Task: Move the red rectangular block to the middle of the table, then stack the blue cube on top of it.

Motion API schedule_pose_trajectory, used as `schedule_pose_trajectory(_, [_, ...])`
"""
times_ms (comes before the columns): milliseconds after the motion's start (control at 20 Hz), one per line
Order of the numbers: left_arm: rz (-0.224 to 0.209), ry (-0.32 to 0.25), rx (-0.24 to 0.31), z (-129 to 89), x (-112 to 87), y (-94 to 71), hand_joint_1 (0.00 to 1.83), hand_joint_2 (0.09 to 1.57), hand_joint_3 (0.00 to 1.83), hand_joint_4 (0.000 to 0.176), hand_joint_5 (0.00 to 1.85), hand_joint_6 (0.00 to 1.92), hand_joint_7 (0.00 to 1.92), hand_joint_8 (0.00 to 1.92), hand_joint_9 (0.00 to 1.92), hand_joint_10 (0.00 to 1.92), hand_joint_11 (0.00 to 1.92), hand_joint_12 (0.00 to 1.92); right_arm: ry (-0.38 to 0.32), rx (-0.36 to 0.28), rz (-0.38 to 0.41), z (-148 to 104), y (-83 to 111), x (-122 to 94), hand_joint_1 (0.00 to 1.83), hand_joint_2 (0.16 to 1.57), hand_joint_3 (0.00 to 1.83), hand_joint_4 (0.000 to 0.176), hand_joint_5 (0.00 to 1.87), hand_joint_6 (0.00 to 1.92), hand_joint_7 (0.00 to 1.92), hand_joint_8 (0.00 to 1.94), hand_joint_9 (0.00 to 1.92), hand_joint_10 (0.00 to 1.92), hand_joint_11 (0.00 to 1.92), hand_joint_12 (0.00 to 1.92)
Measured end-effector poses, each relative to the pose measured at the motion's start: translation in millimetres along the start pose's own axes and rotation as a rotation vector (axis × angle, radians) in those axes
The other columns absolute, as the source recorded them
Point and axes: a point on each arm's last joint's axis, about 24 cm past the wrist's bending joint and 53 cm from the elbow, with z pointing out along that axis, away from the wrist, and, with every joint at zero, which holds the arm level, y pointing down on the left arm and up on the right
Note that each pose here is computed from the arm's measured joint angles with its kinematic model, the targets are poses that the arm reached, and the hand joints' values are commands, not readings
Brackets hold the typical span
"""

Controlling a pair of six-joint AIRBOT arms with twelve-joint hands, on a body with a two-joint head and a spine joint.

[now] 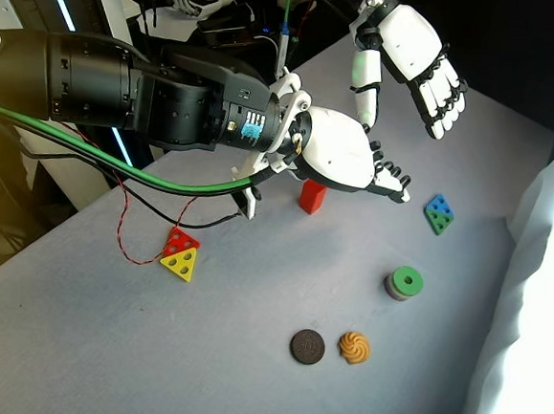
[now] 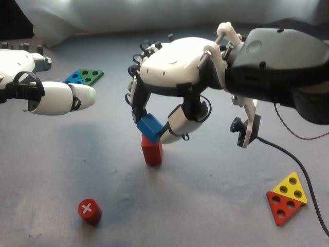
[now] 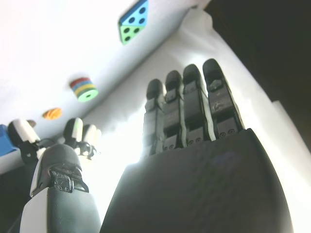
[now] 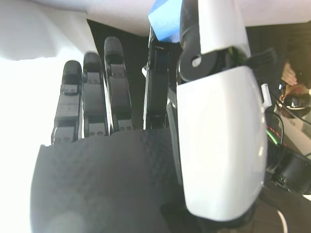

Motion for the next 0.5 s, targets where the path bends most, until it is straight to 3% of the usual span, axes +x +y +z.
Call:
schedule_pose_trajectory(50, [0.0,0.0,0.0,0.0,-0.1,0.0,0.0,1.08,0.0,0.0,0.22,0.0,0.19,0.0,0.13,0.0,0.0,0.2,0.005,0.003,0.015,0.0,-1.8,2.9,1.09,1.03,0.0,0.117,1.14,0.72,0.49,0.01,0.26,0.0,0.0,0.35])
schedule_pose_trajectory(150, [0.002,-0.002,0.002,0.0,-0.4,-0.4,0.0,1.08,0.0,0.0,0.22,0.0,0.18,0.0,0.13,0.0,0.0,0.21,0.009,0.006,0.039,0.4,-3.2,5.8,1.09,1.04,0.0,0.122,1.14,0.72,0.5,0.01,0.27,0.01,0.0,0.38])
schedule_pose_trajectory(300, [0.004,-0.004,0.003,0.0,-0.9,-0.8,0.0,1.09,0.0,0.0,0.21,0.0,0.18,0.0,0.13,0.0,0.0,0.19,0.004,0.016,0.059,1.8,-6.0,6.3,1.1,1.03,0.0,0.115,1.16,0.68,0.49,0.0,0.24,0.0,0.0,0.35])
schedule_pose_trajectory(400, [0.004,-0.004,0.004,0.3,-1.0,-0.8,0.0,1.09,0.0,0.0,0.21,0.0,0.18,0.0,0.12,0.0,0.0,0.18,0.0,0.018,0.059,4.0,-6.1,5.9,1.11,1.03,0.0,0.078,1.16,0.68,0.49,0.0,0.25,0.0,0.0,0.29])
schedule_pose_trajectory(500, [0.007,-0.007,0.005,0.5,-1.8,-1.0,0.0,1.09,0.0,0.0,0.21,0.0,0.18,0.0,0.12,0.0,0.0,0.18,-0.004,0.022,0.059,5.2,-7.4,5.0,1.11,1.03,0.0,0.088,1.16,0.68,0.5,0.0,0.26,0.0,0.0,0.31])
